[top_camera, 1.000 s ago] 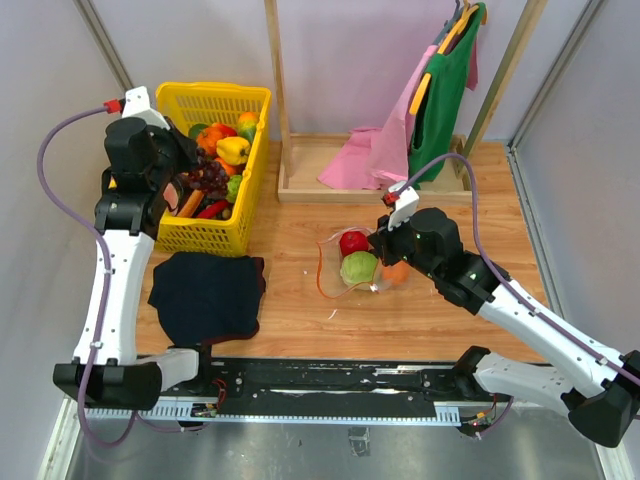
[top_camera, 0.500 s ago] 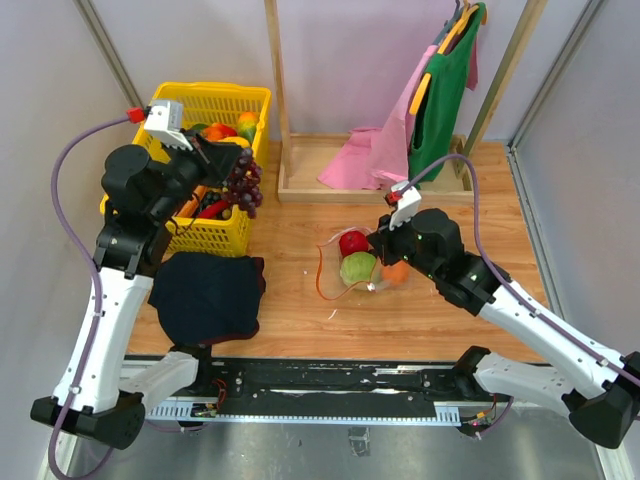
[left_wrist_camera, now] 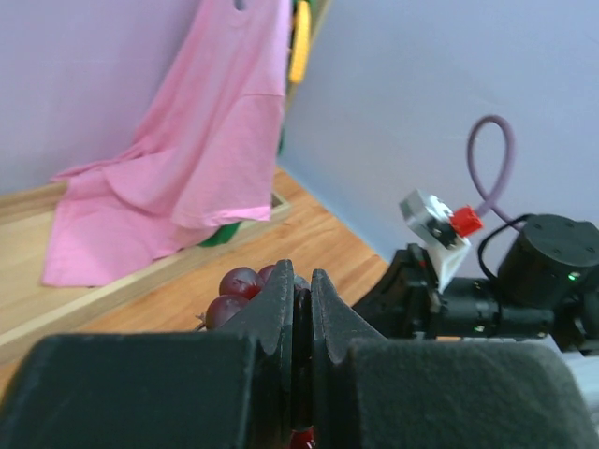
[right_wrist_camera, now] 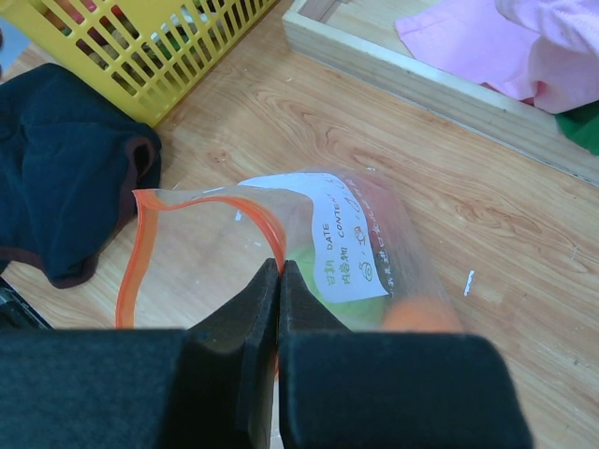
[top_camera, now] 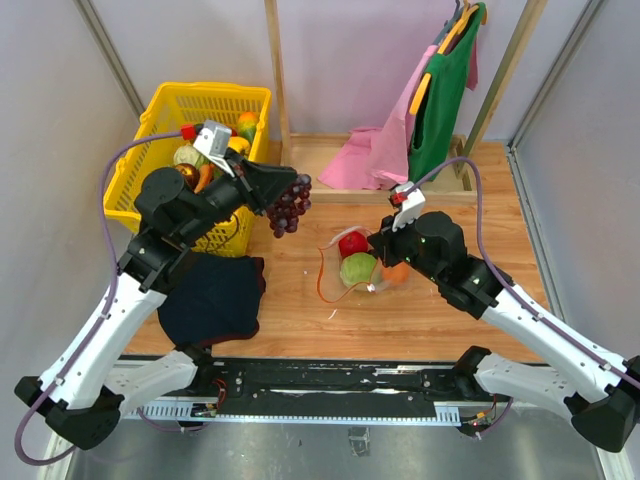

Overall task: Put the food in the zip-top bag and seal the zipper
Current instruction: Place the fake fruit in the zipper food storage bag.

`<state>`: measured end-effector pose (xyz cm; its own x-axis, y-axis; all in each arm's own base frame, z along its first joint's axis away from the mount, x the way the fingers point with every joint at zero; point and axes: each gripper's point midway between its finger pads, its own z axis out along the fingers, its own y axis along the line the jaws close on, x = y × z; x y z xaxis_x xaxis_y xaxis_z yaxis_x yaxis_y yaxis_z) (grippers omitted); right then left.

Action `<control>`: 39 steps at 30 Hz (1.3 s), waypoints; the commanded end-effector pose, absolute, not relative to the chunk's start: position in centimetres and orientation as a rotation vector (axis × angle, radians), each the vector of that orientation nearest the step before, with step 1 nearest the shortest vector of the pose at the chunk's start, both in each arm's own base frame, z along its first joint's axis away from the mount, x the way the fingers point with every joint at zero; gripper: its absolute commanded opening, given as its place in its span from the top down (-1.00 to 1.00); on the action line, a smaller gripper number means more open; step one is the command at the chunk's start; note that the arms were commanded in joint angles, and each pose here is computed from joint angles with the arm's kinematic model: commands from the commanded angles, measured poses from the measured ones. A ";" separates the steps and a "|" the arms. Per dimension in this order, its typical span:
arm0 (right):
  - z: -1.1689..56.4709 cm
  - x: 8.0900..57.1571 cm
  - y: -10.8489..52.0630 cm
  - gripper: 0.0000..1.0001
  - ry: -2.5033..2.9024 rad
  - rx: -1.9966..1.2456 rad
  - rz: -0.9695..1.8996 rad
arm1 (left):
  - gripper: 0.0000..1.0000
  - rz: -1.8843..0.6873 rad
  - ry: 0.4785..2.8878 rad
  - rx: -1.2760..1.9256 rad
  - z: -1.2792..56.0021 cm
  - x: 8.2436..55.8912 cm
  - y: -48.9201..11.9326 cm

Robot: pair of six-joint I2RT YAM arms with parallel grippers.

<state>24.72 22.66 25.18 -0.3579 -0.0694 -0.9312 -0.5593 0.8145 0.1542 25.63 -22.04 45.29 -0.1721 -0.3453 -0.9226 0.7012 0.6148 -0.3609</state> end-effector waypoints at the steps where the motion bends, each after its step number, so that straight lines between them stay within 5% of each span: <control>1: 26.5 25.5 22.1 0.99 1.844 -0.403 0.568 | 0.99 -1.027 1.344 0.356 47.5 23.7 -24.0; 25: 27.2 24.9 21.8 0.99 1.822 -0.385 0.594 | 0.99 -1.131 1.366 0.598 40.1 19.9 -33.9; 39: 26.6 25.2 21.8 0.99 1.838 -0.387 0.582 | 0.99 -1.168 1.235 0.659 42.9 17.9 -35.0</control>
<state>24.22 22.32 25.93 -0.3506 -0.0260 -0.9361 -0.5538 0.8119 0.1849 18.70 -35.22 38.35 -0.1836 -0.2151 -0.9592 0.8961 0.3646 -0.2533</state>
